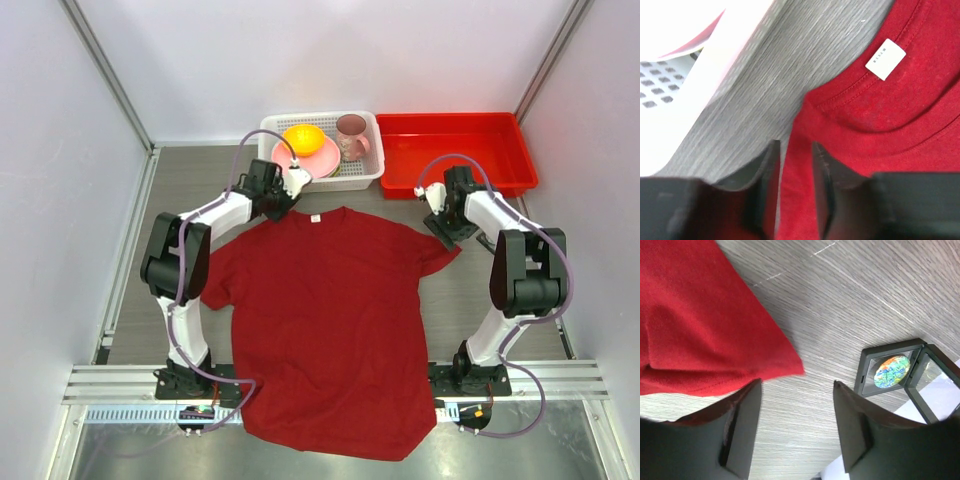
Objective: Pin the brooch onto the clothing
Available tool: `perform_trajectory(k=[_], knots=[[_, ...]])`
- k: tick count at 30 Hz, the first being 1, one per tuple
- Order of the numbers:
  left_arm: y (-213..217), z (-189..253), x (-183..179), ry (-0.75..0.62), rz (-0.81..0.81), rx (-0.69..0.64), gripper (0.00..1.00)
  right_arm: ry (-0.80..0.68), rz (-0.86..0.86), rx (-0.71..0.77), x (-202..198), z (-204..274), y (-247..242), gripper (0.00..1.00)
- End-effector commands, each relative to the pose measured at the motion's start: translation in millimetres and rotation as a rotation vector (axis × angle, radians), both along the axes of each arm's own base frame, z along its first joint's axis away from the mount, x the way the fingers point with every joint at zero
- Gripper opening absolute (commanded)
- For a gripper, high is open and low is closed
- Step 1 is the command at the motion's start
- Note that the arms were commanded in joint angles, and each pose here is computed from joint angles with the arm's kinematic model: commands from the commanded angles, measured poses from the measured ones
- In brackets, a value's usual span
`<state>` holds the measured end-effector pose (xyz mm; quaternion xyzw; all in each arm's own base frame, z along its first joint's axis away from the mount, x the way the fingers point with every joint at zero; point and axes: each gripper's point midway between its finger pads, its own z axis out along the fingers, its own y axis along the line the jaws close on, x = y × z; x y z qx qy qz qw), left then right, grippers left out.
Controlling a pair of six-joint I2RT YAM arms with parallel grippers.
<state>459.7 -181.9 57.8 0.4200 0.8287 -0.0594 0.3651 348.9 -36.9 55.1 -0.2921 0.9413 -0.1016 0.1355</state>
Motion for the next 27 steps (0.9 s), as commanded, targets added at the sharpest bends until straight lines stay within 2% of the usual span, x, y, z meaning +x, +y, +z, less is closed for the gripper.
perform_trajectory(k=[1, 4, 6, 7, 9, 13, 15, 17, 23, 27], knots=[[7, 60, 20, -0.13, 0.069, -0.078, 0.43, -0.056, -0.01, -0.068, 14, 22, -11, 0.67], [21, 78, 5, -0.102, 0.078, -0.108, 0.55, -0.065, -0.003, -0.008, 15, 38, 1, 0.67], [31, 76, -12, -0.043, 0.072, -0.116, 0.58, -0.047, 0.012, 0.036, 10, 45, 10, 0.66], [34, 81, -21, -0.032, 0.057, -0.125, 0.59, -0.037, 0.038, 0.091, 8, 44, 24, 0.61], [40, 70, -45, 0.058, 0.022, -0.119, 0.6, 0.004, 0.058, 0.107, -2, 42, 34, 0.53], [46, 62, -79, 0.134, -0.005, -0.124, 0.59, 0.114, 0.068, 0.202, -24, 23, 57, 0.49], [44, 66, -89, 0.137, -0.022, -0.146, 0.59, 0.149, 0.08, 0.215, -36, 11, 59, 0.43], [42, 58, -101, 0.177, -0.029, -0.159, 0.58, 0.137, 0.093, 0.224, -40, 7, 62, 0.41], [41, 34, -109, 0.261, -0.009, -0.167, 0.56, 0.17, 0.099, 0.248, -55, -10, 77, 0.42], [45, 13, -109, 0.31, 0.027, -0.146, 0.56, 0.197, 0.074, 0.25, -60, -27, 80, 0.53]])
